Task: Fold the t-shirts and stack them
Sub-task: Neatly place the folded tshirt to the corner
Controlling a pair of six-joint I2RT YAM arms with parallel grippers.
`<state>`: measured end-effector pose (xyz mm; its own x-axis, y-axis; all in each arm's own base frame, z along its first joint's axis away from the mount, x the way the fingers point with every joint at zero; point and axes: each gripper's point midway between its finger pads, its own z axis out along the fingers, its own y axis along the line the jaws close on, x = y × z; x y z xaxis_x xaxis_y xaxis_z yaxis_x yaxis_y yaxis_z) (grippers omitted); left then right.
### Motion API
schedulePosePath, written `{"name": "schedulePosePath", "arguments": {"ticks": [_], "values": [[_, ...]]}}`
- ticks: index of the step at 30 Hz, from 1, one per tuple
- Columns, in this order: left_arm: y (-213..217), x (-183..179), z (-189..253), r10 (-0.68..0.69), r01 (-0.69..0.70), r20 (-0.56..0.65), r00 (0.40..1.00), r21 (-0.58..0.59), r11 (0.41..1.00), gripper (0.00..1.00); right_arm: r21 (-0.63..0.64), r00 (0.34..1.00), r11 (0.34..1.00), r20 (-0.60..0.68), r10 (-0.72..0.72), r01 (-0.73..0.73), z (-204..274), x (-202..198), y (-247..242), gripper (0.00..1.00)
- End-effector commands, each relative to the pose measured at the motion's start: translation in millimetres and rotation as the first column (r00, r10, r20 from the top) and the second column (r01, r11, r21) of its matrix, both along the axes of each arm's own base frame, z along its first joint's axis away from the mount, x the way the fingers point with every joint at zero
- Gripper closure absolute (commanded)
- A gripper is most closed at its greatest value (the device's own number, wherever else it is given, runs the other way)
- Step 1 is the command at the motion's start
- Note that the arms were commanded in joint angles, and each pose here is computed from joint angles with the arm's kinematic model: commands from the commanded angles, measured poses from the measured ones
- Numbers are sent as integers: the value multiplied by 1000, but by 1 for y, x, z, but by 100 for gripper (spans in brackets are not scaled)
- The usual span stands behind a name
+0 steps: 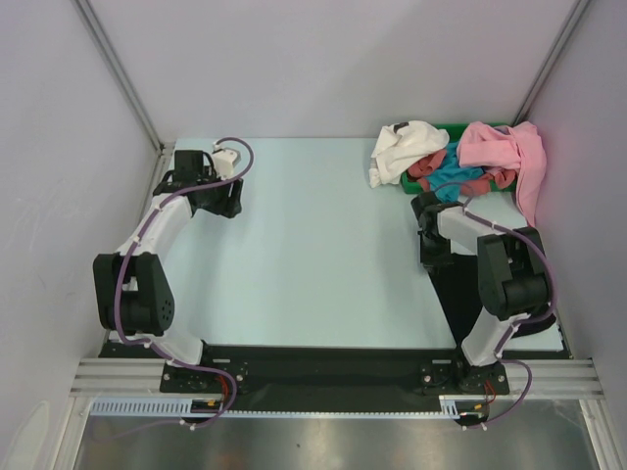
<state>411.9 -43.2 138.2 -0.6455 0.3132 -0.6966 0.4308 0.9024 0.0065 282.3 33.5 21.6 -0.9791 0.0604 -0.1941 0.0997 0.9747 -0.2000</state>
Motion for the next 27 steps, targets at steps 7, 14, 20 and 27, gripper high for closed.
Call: {"name": "schedulePosePath", "arguments": {"ticks": [7,14,20,27], "values": [[2,3,7,-15,15,43,999,5,1000,36,-99,986,982,47,-159,163,-3,22,-54,100],[16,3,4,18,-18,38,999,4,1000,36,-94,990,986,46,-131,135,-6,26,-79,100],[17,3,4,22,-22,37,999,5,1000,36,-102,997,992,16,-79,80,-11,23,-83,100],[20,2,4,24,-24,39,999,14,1000,36,-5,997,1000,79,14,-14,1,36,-55,91]]}}
